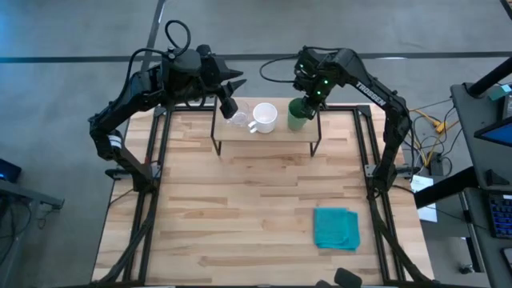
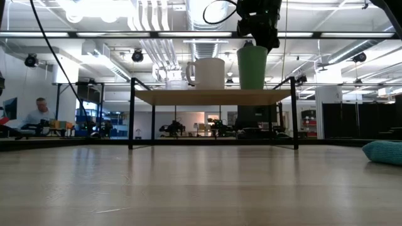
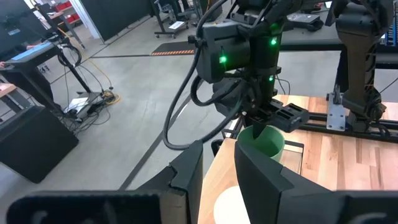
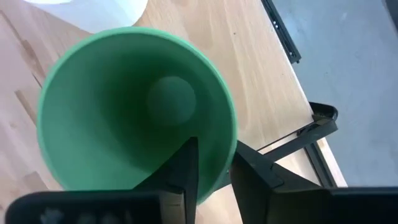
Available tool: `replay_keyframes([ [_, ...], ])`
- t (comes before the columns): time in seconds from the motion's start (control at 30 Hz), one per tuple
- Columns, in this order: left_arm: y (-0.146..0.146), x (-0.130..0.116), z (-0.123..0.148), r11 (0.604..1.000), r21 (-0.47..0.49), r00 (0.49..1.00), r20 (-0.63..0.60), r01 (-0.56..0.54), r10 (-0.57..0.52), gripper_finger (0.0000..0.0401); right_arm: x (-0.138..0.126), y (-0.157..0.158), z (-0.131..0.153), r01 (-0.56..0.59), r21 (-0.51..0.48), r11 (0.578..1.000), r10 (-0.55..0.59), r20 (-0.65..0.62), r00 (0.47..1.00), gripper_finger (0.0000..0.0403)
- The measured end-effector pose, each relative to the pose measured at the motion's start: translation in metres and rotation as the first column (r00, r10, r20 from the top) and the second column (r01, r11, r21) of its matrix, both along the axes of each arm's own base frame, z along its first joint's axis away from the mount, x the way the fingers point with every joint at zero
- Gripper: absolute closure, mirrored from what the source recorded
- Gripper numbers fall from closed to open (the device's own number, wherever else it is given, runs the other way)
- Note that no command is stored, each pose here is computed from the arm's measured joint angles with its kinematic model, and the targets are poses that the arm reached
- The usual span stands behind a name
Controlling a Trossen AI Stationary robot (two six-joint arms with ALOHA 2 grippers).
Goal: Stack small to large cups/mugs on shelf
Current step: Put the green cup on the shelf, then adjust the white mug on the shelf
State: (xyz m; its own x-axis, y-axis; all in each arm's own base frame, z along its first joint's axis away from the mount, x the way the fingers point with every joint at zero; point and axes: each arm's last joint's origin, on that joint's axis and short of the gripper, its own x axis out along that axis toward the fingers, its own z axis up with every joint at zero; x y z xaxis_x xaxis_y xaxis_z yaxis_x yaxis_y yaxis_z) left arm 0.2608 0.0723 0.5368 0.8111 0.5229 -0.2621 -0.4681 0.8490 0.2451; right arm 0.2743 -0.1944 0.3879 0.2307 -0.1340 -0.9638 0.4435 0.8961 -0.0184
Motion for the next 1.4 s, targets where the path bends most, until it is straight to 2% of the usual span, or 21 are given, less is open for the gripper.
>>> replay_keyframes([
  [0.3,0.0,0.0,0.0,1.0,0.007,1.0,-0.005,0.001,-0.001,0.0322,-0.004,0.003,0.028,0.006,-0.067,0.998,0.001,0.096,0.995,0.0328],
  [0.43,0.0,0.0,0.0,1.0,0.007,1.0,-0.004,0.0,0.0,0.0322,-0.009,0.008,0.049,0.056,-0.087,0.995,-0.039,0.182,0.982,0.0326],
  [0.53,0.0,-0.001,0.0,1.0,0.026,1.0,-0.014,-0.007,0.008,0.0322,-0.011,0.015,0.063,0.068,-0.056,0.996,-0.05,0.276,0.96,0.033],
  [0.7,0.002,-0.007,0.002,0.99,0.097,0.993,-0.046,-0.104,0.108,0.0322,-0.012,0.039,0.076,-0.046,0.038,0.998,0.027,0.396,0.918,0.0338],
  [0.9,-0.001,-0.021,0.0,0.988,0.096,0.984,-0.118,-0.121,0.132,0.0322,-0.002,0.079,0.084,-0.181,0.026,0.983,0.153,0.422,0.894,0.0355],
  [1.1,-0.004,-0.034,-0.001,0.989,0.033,0.98,-0.128,-0.147,0.15,0.0322,0.016,0.116,0.085,-0.315,0.005,0.949,0.279,0.447,0.85,0.0373],
  [1.3,-0.005,-0.037,0.0,0.988,0.032,0.981,-0.12,-0.148,0.151,0.0322,0.046,0.134,0.078,-0.335,-0.088,0.938,0.337,0.455,0.824,0.0393],
  [1.4,-0.004,-0.036,-0.001,0.988,0.031,0.98,-0.132,-0.148,0.151,0.0322,0.06,0.14,0.07,-0.328,-0.071,0.942,0.323,0.458,0.828,0.0394],
])
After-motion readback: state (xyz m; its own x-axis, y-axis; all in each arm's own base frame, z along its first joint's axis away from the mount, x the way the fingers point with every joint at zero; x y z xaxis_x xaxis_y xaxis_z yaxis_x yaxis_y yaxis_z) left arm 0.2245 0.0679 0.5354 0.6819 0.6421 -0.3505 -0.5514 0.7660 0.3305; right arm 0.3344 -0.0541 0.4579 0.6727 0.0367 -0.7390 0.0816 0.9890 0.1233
